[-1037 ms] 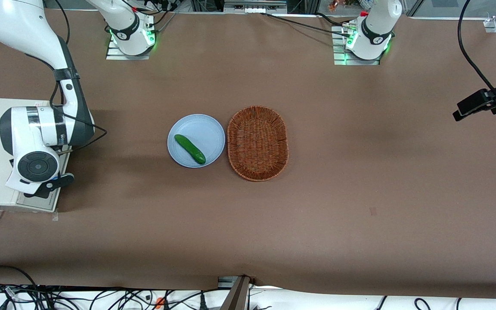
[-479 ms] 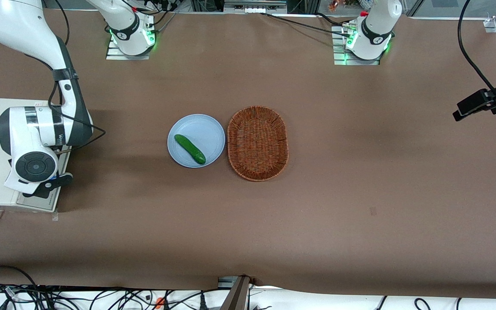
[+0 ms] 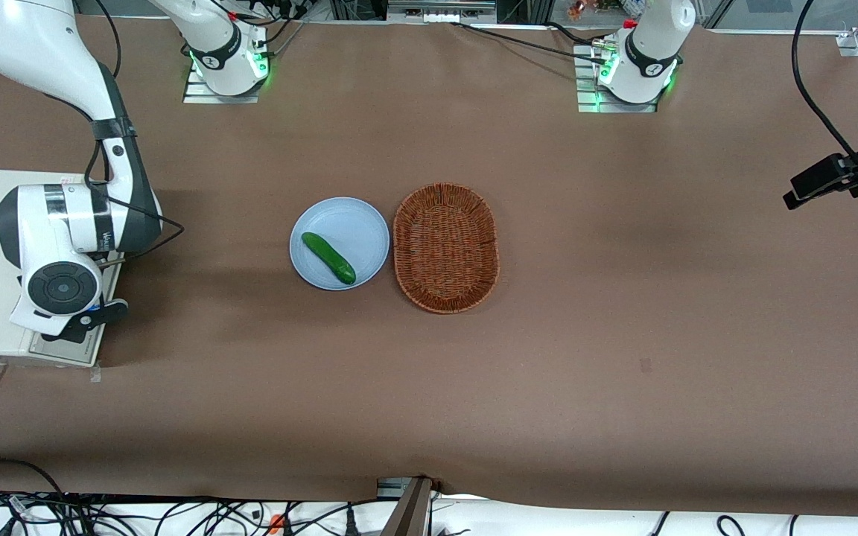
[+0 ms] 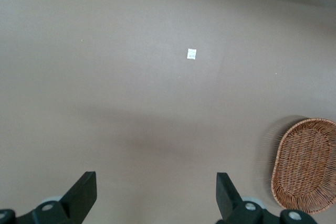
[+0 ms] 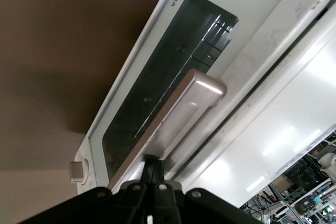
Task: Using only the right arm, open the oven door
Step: 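Pull the handle with the right gripper, swinging the door down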
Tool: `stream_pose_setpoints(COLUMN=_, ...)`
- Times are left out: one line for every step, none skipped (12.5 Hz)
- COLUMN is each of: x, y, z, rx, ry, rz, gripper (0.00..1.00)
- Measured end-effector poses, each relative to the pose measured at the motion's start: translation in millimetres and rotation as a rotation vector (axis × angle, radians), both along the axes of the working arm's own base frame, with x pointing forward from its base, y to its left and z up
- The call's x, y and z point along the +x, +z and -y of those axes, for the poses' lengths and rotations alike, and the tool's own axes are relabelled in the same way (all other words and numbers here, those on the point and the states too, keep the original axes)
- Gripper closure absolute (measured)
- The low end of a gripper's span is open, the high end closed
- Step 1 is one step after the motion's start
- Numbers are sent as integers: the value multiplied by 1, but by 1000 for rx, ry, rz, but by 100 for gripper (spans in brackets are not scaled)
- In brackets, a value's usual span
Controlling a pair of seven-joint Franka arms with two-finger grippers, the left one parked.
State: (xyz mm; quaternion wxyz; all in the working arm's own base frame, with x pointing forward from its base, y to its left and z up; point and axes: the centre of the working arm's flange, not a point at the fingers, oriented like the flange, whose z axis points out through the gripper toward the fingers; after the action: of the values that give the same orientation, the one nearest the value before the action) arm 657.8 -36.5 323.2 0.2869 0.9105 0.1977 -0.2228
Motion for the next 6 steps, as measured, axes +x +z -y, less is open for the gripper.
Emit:
stream_pose_setpoints(x=0, y=-1, z=-5, rx=11, ry=-5, rz=5, gripper=99)
stream_pose_setpoints(x=0, y=-2, z=-13, rx=25, ry=-9, rz=11, gripper=99)
stream_pose_setpoints(x=0, y=-3, z=-21, rx=38, ry=-10, rz=15, gripper=99)
stream_pose_setpoints(x=0, y=-5, z=-27, rx=48, ry=-12, rz=19, gripper=99)
stream_pose_setpoints(x=0, y=-8, z=-33, rx=61, ry=-15, rz=24, gripper=99)
stream_pose_setpoints(x=1, y=-11, z=-39, rx=78, ry=-19, rz=28, gripper=99)
